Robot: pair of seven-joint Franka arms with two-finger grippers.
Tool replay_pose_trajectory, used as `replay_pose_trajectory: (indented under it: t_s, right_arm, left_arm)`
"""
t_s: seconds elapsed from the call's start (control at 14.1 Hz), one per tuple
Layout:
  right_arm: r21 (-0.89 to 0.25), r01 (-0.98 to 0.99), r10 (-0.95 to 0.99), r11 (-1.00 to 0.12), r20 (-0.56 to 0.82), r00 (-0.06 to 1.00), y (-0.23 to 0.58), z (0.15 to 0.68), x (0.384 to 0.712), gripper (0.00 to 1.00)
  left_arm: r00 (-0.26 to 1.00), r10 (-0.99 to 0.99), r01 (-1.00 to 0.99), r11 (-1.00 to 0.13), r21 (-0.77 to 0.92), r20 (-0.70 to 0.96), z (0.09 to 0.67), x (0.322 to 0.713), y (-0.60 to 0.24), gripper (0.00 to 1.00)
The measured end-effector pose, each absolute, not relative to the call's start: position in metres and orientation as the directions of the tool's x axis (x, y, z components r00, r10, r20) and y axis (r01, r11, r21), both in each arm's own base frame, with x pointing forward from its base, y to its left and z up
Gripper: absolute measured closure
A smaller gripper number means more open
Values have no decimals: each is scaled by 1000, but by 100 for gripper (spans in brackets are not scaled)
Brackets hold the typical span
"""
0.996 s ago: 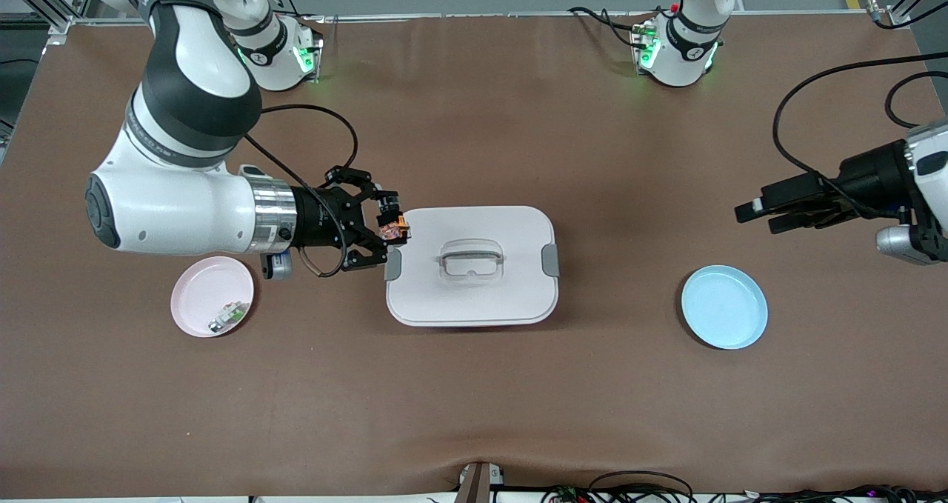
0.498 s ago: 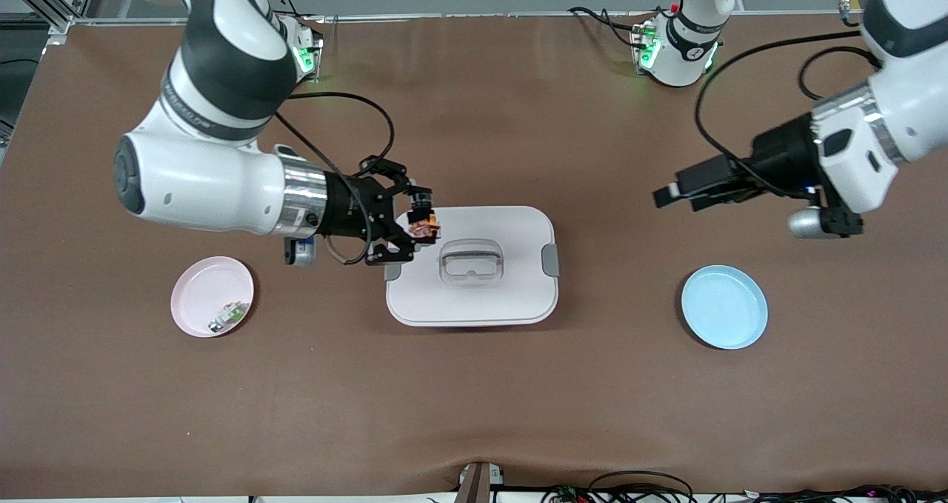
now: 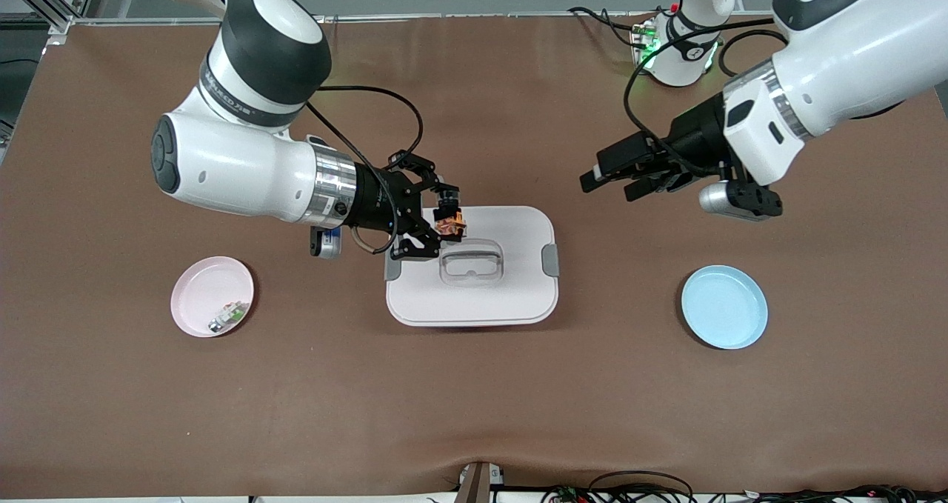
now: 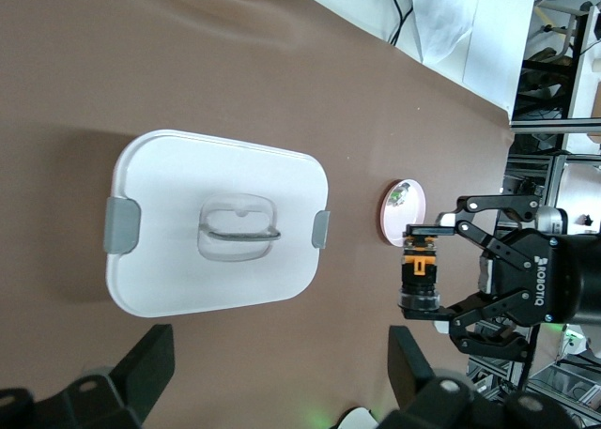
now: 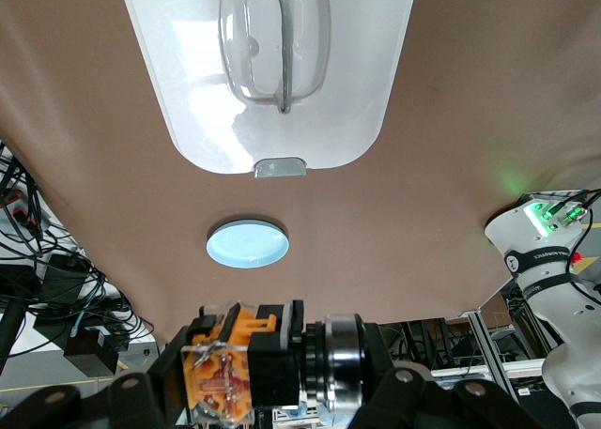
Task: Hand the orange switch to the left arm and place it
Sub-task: 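Carry the switch over the white box while the left gripper approaches, then grasp the switch's orange end with the left gripper above the box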
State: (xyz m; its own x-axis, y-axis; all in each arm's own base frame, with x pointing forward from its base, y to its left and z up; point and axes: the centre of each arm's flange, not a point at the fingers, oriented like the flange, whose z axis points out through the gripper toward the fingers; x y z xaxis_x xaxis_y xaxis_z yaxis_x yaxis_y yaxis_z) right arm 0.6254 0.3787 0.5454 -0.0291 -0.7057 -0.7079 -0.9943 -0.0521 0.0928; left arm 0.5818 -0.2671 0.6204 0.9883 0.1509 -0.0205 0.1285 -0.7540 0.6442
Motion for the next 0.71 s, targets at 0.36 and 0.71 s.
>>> replay_pose_trajectory:
  t_s: [0.36,0.71]
  right_arm:
    - [94,-994,-705,-62,-709,-23,385,545,622,27]
    - [87,-994,-707,-72,-707,-10,385,542,622,27]
  left_arm:
    - [984,171,166,-732,661,-58,605,576,-311,0]
    - [981,183,173,-701,692,-60,592,569,-354,0]
